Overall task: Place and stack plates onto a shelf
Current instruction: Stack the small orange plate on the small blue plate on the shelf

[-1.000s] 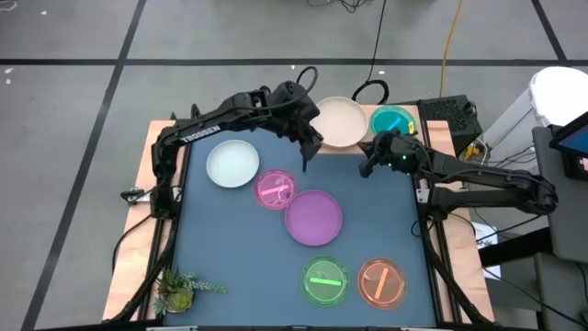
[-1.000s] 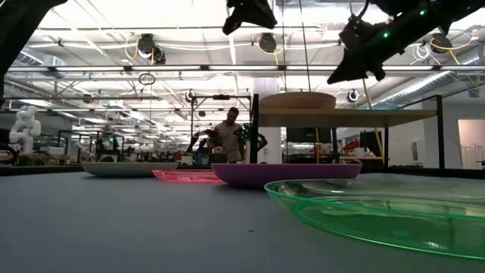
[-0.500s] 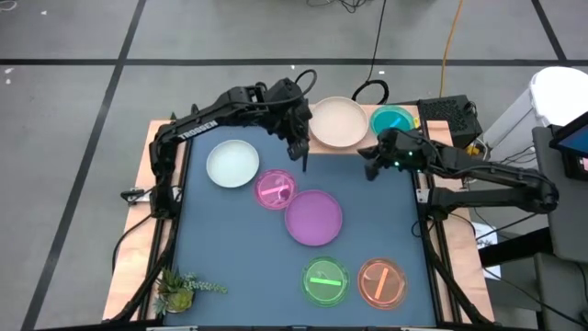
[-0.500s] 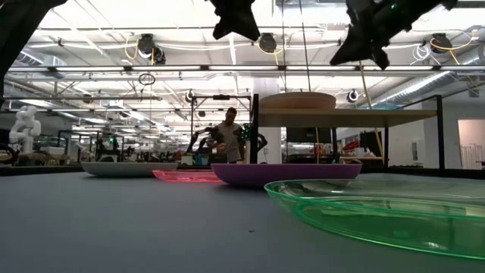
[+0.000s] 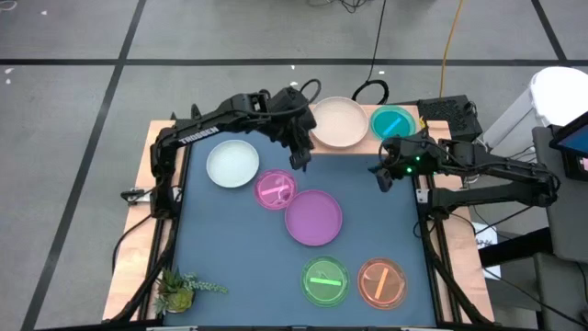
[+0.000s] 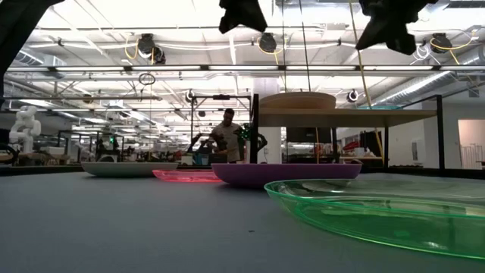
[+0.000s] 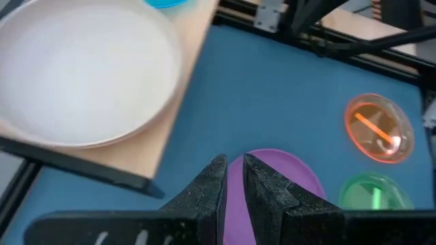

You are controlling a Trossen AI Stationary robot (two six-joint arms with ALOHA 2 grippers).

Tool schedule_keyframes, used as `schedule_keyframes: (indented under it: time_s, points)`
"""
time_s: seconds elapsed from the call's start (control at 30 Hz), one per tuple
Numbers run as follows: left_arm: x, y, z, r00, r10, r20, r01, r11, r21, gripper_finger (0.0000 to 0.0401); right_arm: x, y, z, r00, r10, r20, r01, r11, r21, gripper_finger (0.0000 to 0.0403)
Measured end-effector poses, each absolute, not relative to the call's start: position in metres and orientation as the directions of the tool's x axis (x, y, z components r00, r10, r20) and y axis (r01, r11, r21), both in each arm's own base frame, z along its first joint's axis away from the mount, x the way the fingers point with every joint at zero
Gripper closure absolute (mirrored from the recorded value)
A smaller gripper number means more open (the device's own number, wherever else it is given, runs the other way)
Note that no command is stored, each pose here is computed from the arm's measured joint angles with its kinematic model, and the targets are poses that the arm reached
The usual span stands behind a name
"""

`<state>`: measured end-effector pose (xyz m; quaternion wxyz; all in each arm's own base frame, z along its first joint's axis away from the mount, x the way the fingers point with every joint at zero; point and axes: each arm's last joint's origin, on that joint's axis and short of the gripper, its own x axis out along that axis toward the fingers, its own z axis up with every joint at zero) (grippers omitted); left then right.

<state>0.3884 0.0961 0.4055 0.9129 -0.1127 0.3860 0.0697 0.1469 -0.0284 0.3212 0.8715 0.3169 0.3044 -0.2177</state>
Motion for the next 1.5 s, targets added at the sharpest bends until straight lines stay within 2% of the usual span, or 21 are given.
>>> schedule_keyframes:
  time_s: [0.17,0.33,0.5,0.63,0.73,0.87,1.1,1.3,1.5]
  points:
    - [0.399,0.078,0.396,0.704,0.007,-0.710,-0.172,0.972,-0.161,0.0348,0.145,-0.016,0.317,0.704,-0.020,-0.710,0.534,0.673,0.511,0.0403]
    - [0.410,0.059,0.374,0.701,-0.062,-0.710,-0.132,0.968,-0.215,0.0348,0.147,-0.004,0.313,0.664,0.131,-0.736,0.469,0.694,0.546,0.0403]
    - [0.416,0.038,0.358,0.701,-0.119,-0.703,-0.089,0.964,-0.251,0.0348,0.146,0.008,0.309,0.591,0.262,-0.763,0.435,0.693,0.575,0.0403]
    - [0.417,0.023,0.356,0.753,-0.139,-0.643,-0.082,0.950,-0.301,0.0348,0.141,0.016,0.301,0.511,0.332,-0.793,0.417,0.711,0.567,0.0403]
    - [0.423,0.014,0.352,0.810,-0.140,-0.570,-0.082,0.934,-0.347,0.0348,0.138,0.020,0.290,0.449,0.400,-0.799,0.363,0.735,0.572,0.0403]
    - [0.424,-0.002,0.342,0.817,-0.149,-0.557,-0.127,0.895,-0.427,0.0348,0.134,0.027,0.266,0.337,0.520,-0.785,0.244,0.757,0.607,0.0403]
    - [0.418,-0.046,0.345,0.808,-0.181,-0.561,-0.129,0.875,-0.467,0.0348,0.133,0.035,0.215,0.236,0.662,-0.711,0.132,0.704,0.698,0.0402]
    - [0.410,-0.086,0.342,0.785,-0.178,-0.593,-0.188,0.844,-0.503,0.0348,0.130,0.042,0.178,0.228,0.681,-0.696,0.037,0.708,0.705,0.0364]
    - [0.399,-0.121,0.339,0.784,-0.087,-0.614,-0.266,0.848,-0.459,0.0348,0.131,0.046,0.160,0.270,0.681,-0.681,-0.056,0.717,0.694,0.0303]
